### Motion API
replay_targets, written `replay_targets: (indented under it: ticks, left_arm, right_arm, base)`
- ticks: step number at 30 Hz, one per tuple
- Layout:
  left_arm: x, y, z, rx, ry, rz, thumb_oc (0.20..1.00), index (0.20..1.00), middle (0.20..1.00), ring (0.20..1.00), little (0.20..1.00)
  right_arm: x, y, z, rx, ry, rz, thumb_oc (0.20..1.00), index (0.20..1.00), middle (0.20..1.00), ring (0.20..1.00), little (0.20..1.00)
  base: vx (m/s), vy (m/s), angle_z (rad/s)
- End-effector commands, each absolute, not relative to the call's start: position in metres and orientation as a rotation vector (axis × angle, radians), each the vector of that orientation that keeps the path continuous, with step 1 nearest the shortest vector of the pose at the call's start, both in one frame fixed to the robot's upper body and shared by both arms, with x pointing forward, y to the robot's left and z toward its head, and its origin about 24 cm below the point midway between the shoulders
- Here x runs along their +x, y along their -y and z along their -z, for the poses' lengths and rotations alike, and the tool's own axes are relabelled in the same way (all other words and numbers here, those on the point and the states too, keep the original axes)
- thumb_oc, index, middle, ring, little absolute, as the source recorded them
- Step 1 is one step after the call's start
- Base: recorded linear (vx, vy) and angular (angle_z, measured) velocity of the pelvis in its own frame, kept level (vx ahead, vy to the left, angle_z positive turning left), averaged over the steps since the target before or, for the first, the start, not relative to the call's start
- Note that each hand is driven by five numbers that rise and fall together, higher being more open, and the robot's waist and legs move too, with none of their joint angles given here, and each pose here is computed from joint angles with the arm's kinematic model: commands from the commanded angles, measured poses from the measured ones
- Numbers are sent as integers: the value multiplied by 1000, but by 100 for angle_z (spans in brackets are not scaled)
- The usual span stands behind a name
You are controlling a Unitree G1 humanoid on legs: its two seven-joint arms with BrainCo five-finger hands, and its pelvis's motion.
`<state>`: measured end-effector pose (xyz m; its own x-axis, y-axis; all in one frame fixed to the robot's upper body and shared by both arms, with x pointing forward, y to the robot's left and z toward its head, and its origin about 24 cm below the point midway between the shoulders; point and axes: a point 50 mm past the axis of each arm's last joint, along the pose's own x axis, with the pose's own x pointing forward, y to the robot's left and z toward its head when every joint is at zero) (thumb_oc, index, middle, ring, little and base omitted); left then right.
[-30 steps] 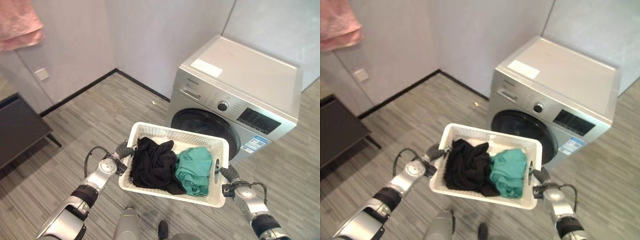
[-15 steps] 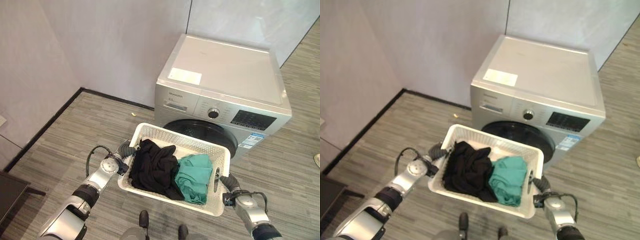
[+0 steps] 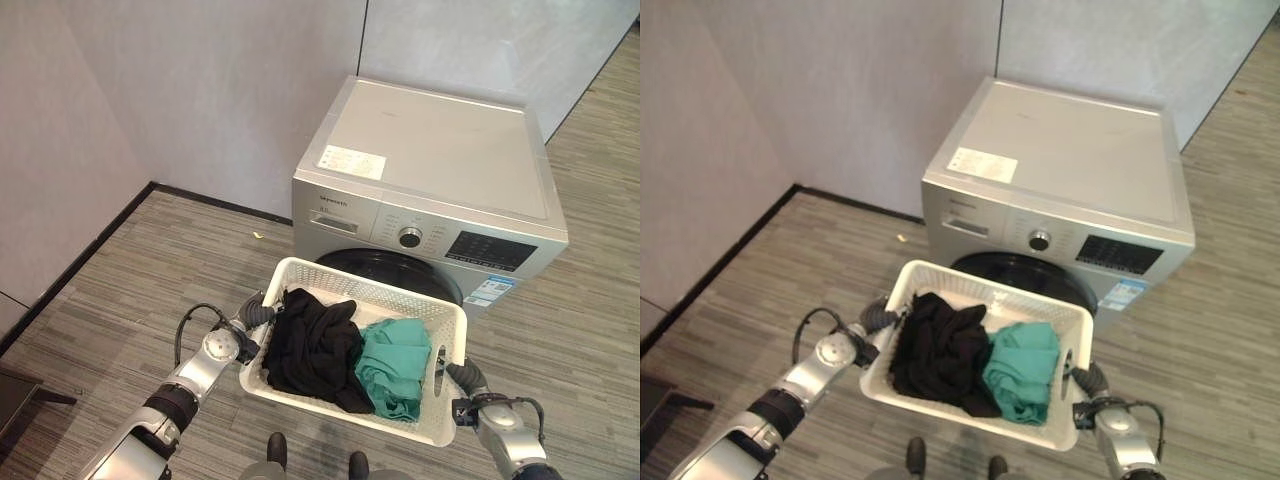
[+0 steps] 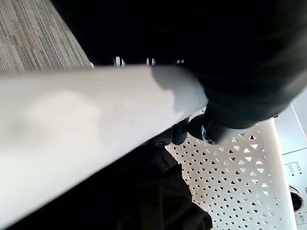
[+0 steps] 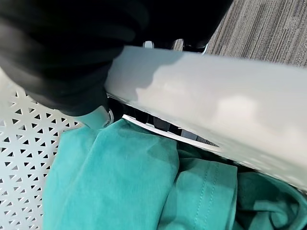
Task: Grab the laundry basket,head to the washer,open it,put in the laundry and shut it.
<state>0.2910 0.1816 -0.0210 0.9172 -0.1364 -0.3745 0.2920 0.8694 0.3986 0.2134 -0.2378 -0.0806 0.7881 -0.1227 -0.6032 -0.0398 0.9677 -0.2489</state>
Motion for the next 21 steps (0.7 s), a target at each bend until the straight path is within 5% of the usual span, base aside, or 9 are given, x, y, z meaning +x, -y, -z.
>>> replay_targets:
  ticks: [1, 15, 21]
  left_arm:
    - [253, -193, 73, 389, -553, 77, 200, 200, 200, 200, 200]
    - [262, -207, 51, 386, -451, 18, 200, 200, 200, 200, 200]
    - [249, -237, 16, 366, -276, -100, 200, 200, 200, 200, 200]
  right_arm:
    - [223, 245, 84, -373, -713, -26, 200, 200, 200, 200, 200]
    - [244, 241, 48, -465, -524, -53, 200, 200, 200, 200, 200]
    - [208, 273, 12, -550, -374, 69, 200, 200, 200, 200, 200]
  base:
    - [34, -13, -21]
    - [2, -8, 1]
    - [-73, -80, 0]
